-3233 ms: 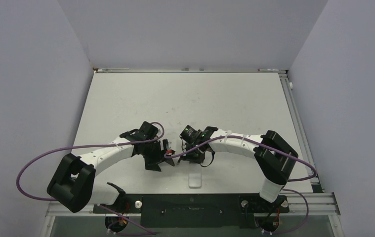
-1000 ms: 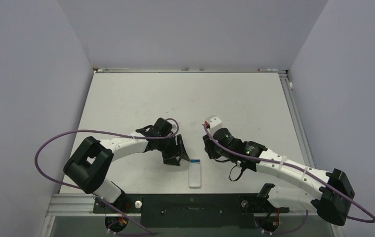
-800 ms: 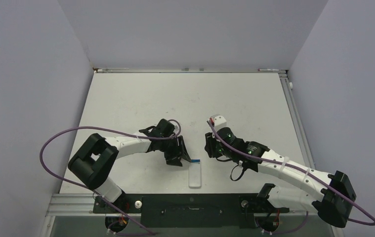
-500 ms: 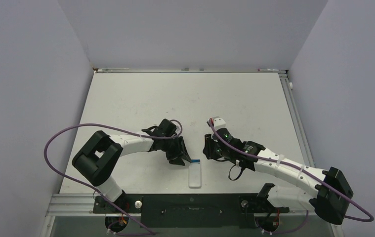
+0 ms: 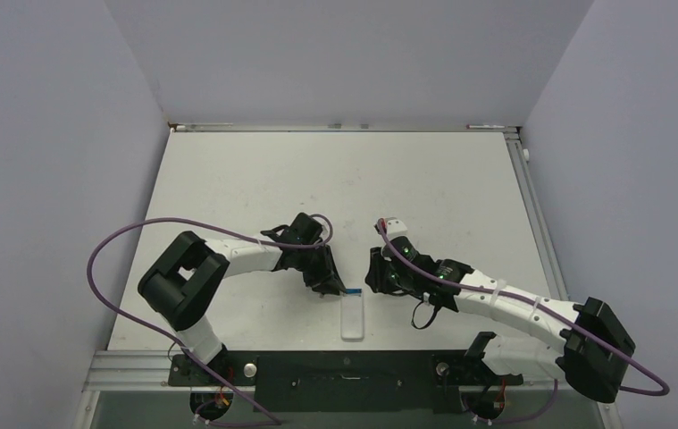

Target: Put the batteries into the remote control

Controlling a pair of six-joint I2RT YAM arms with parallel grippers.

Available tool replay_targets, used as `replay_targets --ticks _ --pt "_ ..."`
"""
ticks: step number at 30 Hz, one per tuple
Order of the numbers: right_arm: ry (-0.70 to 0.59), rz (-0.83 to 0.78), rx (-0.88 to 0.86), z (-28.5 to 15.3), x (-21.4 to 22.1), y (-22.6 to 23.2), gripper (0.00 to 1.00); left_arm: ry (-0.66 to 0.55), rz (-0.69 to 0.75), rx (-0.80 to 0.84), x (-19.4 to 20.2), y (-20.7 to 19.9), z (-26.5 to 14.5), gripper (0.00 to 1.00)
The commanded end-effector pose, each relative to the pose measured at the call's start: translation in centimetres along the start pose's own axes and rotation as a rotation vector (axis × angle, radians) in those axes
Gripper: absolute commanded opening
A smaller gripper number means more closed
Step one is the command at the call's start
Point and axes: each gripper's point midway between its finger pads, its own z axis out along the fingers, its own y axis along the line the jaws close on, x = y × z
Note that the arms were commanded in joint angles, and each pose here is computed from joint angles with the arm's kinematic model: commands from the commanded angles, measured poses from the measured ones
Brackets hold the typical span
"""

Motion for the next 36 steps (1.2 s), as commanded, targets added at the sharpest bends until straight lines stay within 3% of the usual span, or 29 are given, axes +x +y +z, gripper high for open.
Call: replay_targets --ticks 1,19,36 --pt "-0.032 0.033 -0.030 0.4 -0.7 0.7 0.20 -0.033 0.037 0.045 -1.1 -1.8 0.1 0.20" --pt "0.042 0.063 -0.032 1.8 0.9 0.9 0.18 -0.026 0.032 0.045 -0.9 -1.6 0.3 0.08" --pt "0.086 0.129 -0.024 3.4 1.7 1.2 0.17 -0.028 0.029 0.049 -0.7 -1.5 0.0 0.05"
